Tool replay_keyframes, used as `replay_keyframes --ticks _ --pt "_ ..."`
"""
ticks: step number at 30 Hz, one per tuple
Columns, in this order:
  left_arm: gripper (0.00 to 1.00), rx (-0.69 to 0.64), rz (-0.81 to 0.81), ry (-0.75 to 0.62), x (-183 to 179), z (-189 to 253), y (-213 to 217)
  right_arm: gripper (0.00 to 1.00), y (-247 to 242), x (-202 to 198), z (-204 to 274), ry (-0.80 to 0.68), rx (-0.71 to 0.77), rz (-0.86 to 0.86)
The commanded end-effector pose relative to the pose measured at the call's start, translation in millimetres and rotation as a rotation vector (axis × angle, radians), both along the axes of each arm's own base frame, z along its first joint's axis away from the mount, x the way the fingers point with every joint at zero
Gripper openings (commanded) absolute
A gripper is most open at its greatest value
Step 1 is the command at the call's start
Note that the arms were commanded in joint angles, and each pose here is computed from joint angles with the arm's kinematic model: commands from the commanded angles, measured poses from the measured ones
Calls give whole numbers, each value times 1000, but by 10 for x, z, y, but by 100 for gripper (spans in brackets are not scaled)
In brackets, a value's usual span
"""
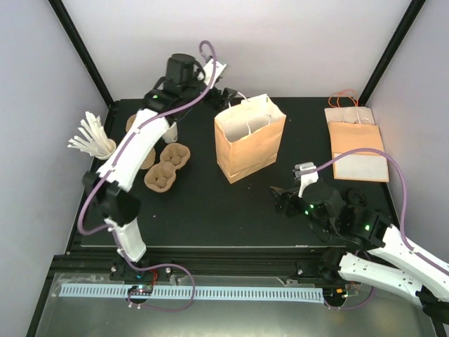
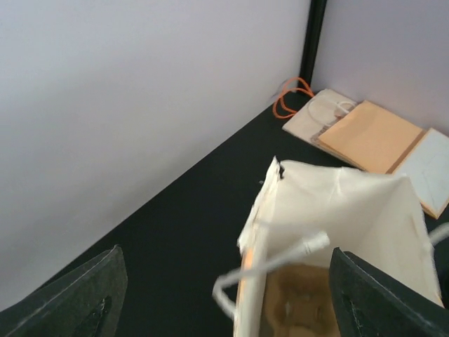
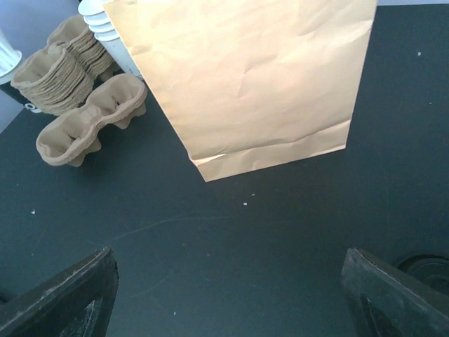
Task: Pack the takeout coffee
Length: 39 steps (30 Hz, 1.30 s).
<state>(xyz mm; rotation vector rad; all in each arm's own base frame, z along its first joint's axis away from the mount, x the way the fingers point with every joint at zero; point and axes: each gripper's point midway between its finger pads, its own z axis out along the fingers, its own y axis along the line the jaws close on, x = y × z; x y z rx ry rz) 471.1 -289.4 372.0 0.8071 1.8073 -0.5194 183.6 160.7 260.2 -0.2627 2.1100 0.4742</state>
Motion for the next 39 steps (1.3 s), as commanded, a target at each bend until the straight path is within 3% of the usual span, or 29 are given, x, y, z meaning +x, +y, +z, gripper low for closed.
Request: replay_keyframes --ticks 1,6,10,21,23,24,29,33,39 --pt "80 95 204 19 -325 146 699 90 124 14 28 -1 11 40" --pt "62 170 334 141 -321 -336 1404 90 217 3 -21 10 14 75" --pt "60 199 398 219 -174 -621 1752 90 285 -5 32 8 30 102" --pt "64 472 444 341 377 -1349 2012 90 337 -97 75 41 22 163" --pt "59 522 472 373 441 -1410 2092 89 330 -124 54 50 32 168" --pt "52 564 500 422 480 -1525 2186 89 315 -149 41 54 45 171" --pt "44 592 491 470 523 -1803 2222 89 295 -151 44 43 54 167" --pt "24 590 489 490 568 -1874 2210 89 299 -147 31 50 41 168" --pt "24 610 496 515 557 -1977 2248 89 295 -158 -3 55 50 167"
